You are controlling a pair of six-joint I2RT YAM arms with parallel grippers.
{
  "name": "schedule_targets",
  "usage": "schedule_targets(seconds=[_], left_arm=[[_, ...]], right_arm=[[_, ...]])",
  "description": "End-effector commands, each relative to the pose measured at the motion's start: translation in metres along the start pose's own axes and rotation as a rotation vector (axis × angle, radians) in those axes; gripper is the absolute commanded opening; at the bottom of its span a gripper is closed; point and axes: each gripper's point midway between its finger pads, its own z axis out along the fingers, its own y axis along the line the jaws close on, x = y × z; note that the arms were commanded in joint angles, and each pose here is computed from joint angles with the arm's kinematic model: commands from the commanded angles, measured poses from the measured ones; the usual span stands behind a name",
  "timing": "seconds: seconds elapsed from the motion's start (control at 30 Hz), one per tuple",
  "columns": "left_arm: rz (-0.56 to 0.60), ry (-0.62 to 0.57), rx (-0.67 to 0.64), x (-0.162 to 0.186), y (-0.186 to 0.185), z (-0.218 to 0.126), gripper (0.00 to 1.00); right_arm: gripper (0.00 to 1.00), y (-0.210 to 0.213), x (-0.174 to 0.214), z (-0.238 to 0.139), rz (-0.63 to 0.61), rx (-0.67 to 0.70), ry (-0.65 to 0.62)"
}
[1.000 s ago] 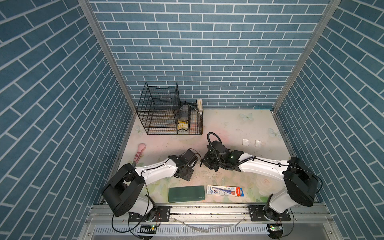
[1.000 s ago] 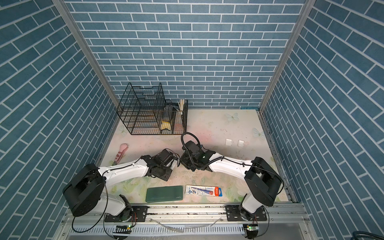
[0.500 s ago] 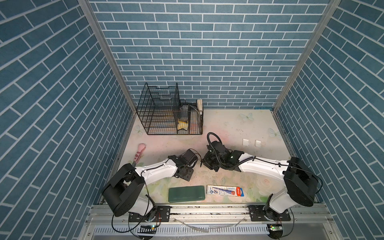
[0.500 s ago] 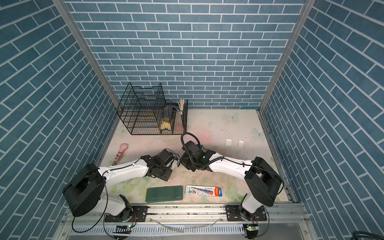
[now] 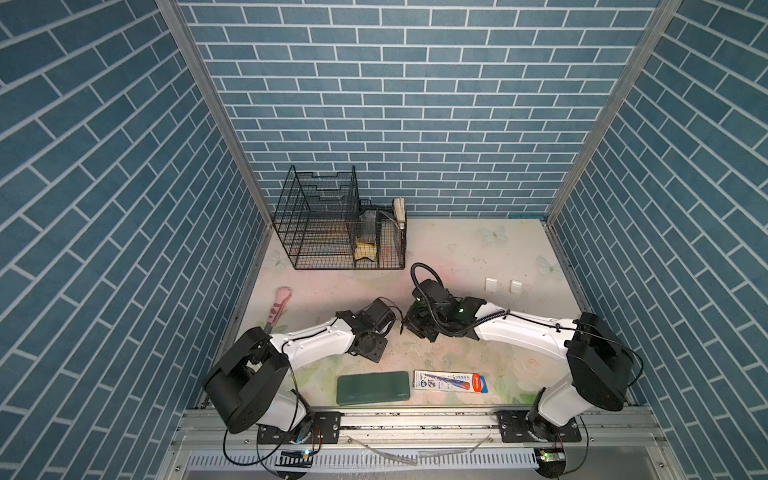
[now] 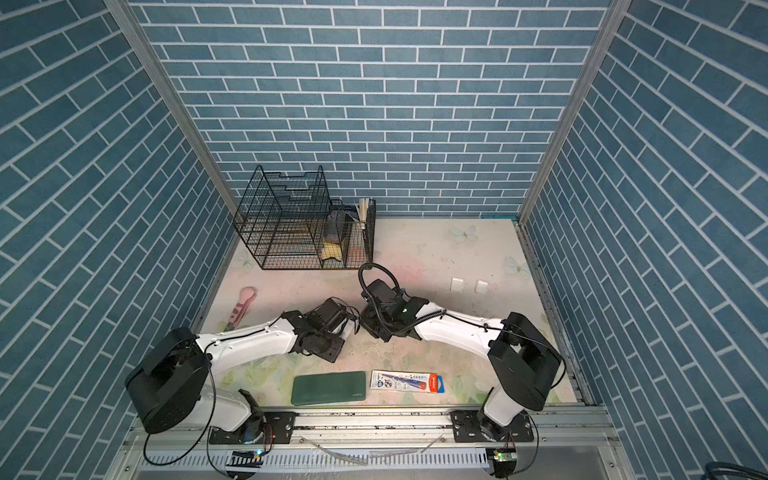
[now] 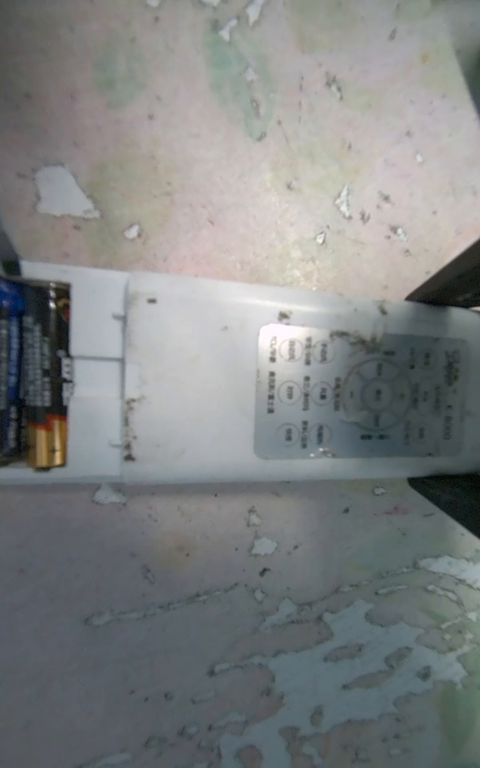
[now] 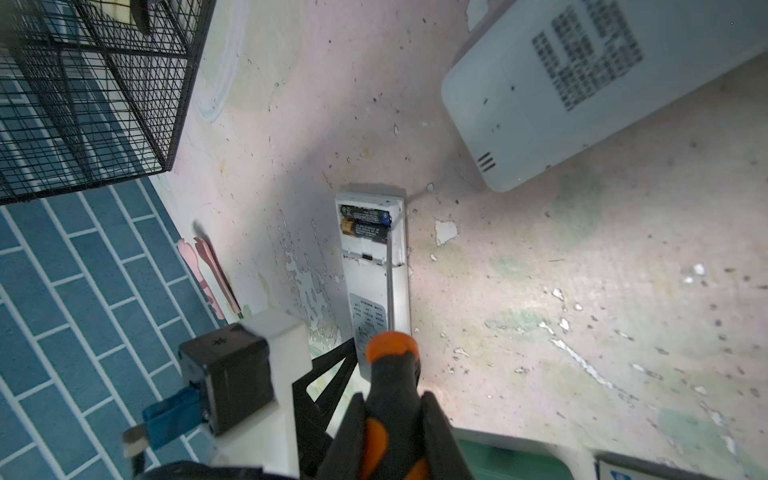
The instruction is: Unload the batteries from the remote control
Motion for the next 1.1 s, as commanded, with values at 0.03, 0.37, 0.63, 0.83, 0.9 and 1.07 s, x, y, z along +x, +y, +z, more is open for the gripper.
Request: schedule_targets(seconds=[0.03,0.37,0.63,0.83,0.9,1.07], left_arm=[[0.006,0.000,0.016,0.003,-0.001,-0.002,0.38],[0.012,0.007,0.024,0.003,-0.003,-0.001,0.37],[0.020,0.015,0.032,0.003,-0.005,0.001,0.35],[0.030,0.016,0.037,0.003,-0.008,0.001,0.34],[0.036,0.015,0.038,0.004,-0.008,0.001,0.34],[0.046,0.016,0.042,0.004,-0.010,0.001,0.33]], right_arm=[[0.00,-0.010,0.002,0.010,0.061,0.080,0.013],[0.00,-0.006,0.005,0.021,0.065,0.036,0.039],[0.00,0.003,0.014,0.041,-0.002,-0.109,0.124],[0.00,0.009,0.013,0.041,-0.060,-0.154,0.139],[0.00,0.013,0.013,0.040,-0.076,-0.170,0.145],[0.00,0.024,0.012,0.034,-0.125,-0.205,0.167]])
